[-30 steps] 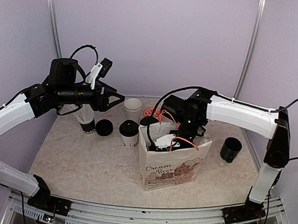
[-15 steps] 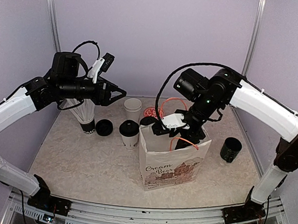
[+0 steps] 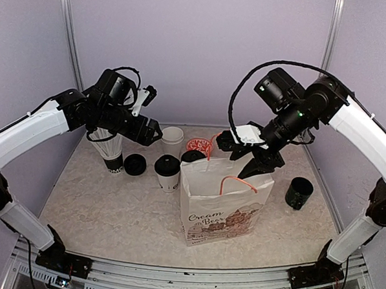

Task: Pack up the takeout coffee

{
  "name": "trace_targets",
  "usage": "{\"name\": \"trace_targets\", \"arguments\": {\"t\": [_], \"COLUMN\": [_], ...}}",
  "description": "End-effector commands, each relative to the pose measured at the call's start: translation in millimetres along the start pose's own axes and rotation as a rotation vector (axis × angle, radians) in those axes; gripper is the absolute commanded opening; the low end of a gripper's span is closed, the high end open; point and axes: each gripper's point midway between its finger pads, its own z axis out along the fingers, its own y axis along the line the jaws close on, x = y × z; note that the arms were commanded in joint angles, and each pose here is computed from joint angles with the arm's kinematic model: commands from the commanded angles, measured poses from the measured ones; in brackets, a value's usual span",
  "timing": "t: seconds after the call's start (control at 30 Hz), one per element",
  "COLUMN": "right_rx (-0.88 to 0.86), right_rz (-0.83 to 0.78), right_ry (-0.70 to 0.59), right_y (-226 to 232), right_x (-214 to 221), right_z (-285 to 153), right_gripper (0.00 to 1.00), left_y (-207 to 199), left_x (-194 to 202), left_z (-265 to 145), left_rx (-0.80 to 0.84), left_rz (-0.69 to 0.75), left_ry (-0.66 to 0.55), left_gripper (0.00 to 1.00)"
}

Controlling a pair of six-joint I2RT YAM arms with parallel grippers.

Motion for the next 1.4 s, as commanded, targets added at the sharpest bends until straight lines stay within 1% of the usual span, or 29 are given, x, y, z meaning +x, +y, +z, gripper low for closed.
{"name": "trace_targets", "arguments": {"t": [0.0,0.03,0.13,0.27,0.33,0.4,0.47,0.5,0.57,0.63,0.73,0.77,0.8,0.83,0.9,0.93,0.97,1.07,1.13,1.2,1.27,1.37], "right_rx": [0.049,0.054,0.075,0.120,0.134,0.138,0.135,0.128,0.110,0.099,0.080,0.076,0.073,0.071,0.071,0.071,0.068,0.053,0.038,0.027,0.020,0.006], "right_rz": [0.000,0.003,0.016,0.048,0.066,0.087,0.106,0.111,0.117,0.126,0.138,0.142,0.145,0.145,0.142,0.140,0.140,0.139,0.140,0.141,0.139,0.144], "right_ry": [-0.070,-0.077,-0.093,-0.120,-0.134,-0.141,-0.140,-0.141,-0.136,-0.129,-0.105,-0.102,-0.102,-0.106,-0.115,-0.118,-0.123,-0.135,-0.145,-0.150,-0.159,-0.170], "right_y": [-2,-2,-6,-18,-24,-28,-30,-29,-27,-26,-26,-27,-29,-30,-33,-35,-37,-41,-43,-45,-47,-49], "right_x": [-6,-4,2,11,17,22,28,29,34,40,49,51,51,51,50,50,50,48,47,46,44,42], "right_z": [-31,-35,-44,-61,-66,-68,-63,-60,-50,-42,-28,-25,-22,-20,-16,-14,-12,-6,-2,1,2,5], "right_gripper": [0.52,0.52,0.51,0.51,0.51,0.51,0.52,0.55,0.58,0.59,0.62,0.62,0.62,0.62,0.62,0.62,0.62,0.62,0.62,0.61,0.59,0.57], "left_y": [19,20,21,11,16,19,22,19,12,13,7,10,20,39,67,79,82,72,55,37,24,13], "left_x": [0,0,-1,-5,-7,-11,-8,-6,-7,-9,-29,-39,-47,-50,-51,-49,-48,-42,-38,-37,-33,-19], "left_z": [1,3,9,18,24,26,32,35,42,46,35,28,22,15,-2,-7,-7,10,19,20,20,30], "left_rx": [-0.122,-0.132,-0.142,-0.113,-0.151,-0.124,-0.100,-0.083,-0.080,-0.147,-0.145,-0.165,-0.224,-0.335,-0.481,-0.538,-0.533,-0.439,-0.331,-0.217,-0.134,-0.066], "left_rz": [-0.005,-0.005,-0.013,-0.004,-0.065,-0.135,-0.197,-0.198,-0.109,-0.041,-0.018,-0.032,-0.054,-0.081,-0.149,-0.171,-0.173,-0.089,-0.054,-0.029,-0.018,-0.024], "left_ry": [0.031,0.034,0.040,0.054,0.050,0.058,0.096,0.113,0.121,0.096,0.003,-0.038,-0.077,-0.114,-0.165,-0.170,-0.158,-0.107,-0.099,-0.094,-0.065,0.031], "left_gripper": [0.97,0.99,0.99,0.99,0.99,0.99,0.99,0.99,0.99,0.99,0.99,0.99,0.99,0.99,0.99,0.99,0.99,0.99,0.99,0.96,0.92,0.87]}}
